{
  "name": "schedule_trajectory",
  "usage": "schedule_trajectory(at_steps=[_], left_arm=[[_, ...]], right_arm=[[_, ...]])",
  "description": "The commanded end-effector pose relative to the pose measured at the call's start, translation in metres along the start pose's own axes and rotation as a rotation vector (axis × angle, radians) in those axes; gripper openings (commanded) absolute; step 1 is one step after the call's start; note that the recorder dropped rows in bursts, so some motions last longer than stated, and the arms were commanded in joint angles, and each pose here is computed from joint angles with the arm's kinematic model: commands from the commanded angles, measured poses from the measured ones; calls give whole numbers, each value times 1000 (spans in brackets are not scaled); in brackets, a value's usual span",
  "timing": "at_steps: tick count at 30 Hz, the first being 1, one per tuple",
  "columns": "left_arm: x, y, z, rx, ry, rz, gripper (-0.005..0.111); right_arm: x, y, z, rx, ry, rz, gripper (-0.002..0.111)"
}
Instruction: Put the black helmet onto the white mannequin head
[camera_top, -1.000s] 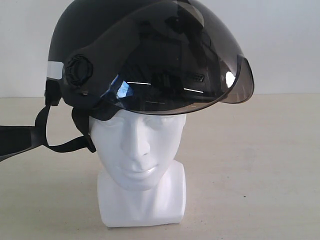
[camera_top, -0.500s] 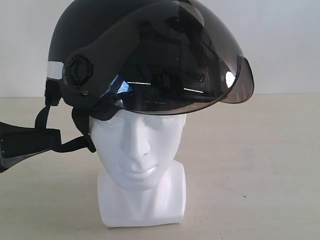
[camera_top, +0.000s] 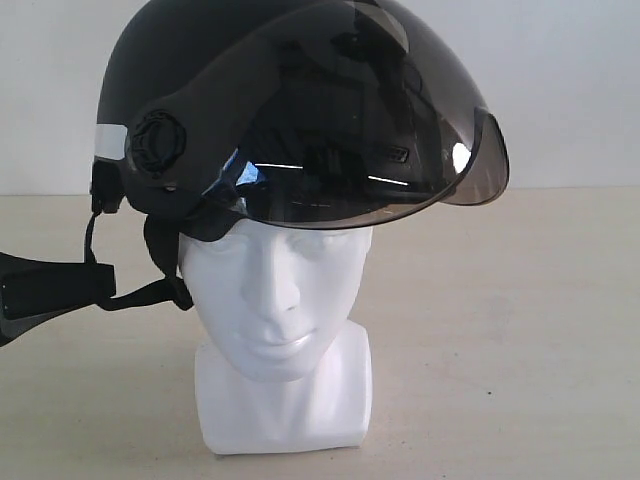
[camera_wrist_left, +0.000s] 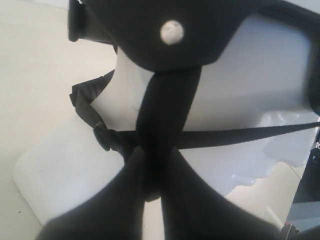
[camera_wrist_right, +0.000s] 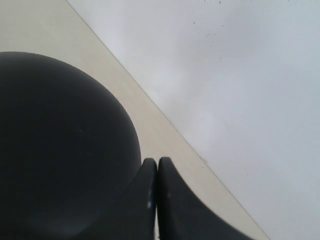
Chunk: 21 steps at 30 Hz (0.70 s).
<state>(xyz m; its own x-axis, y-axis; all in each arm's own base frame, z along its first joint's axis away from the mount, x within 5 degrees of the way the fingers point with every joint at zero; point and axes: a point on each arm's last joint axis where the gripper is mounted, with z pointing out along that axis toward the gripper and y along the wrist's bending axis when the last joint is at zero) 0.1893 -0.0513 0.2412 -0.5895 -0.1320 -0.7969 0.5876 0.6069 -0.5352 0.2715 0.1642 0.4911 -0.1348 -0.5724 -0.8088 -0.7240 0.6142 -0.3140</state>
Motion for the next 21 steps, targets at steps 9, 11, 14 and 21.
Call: schedule_trajectory(at_steps=[9, 11, 14, 21], left_arm=[[3, 0, 1, 9, 17, 8, 4], [3, -1, 1, 14, 17, 8, 4], [3, -1, 1, 16, 17, 8, 4], [3, -1, 1, 19, 16, 7, 4]], right_arm=[[8, 9, 23, -149, 62, 5, 0], [9, 9, 27, -156, 74, 6, 0], [10, 10, 27, -160, 78, 16, 0], [14, 14, 25, -208, 126, 24, 0]])
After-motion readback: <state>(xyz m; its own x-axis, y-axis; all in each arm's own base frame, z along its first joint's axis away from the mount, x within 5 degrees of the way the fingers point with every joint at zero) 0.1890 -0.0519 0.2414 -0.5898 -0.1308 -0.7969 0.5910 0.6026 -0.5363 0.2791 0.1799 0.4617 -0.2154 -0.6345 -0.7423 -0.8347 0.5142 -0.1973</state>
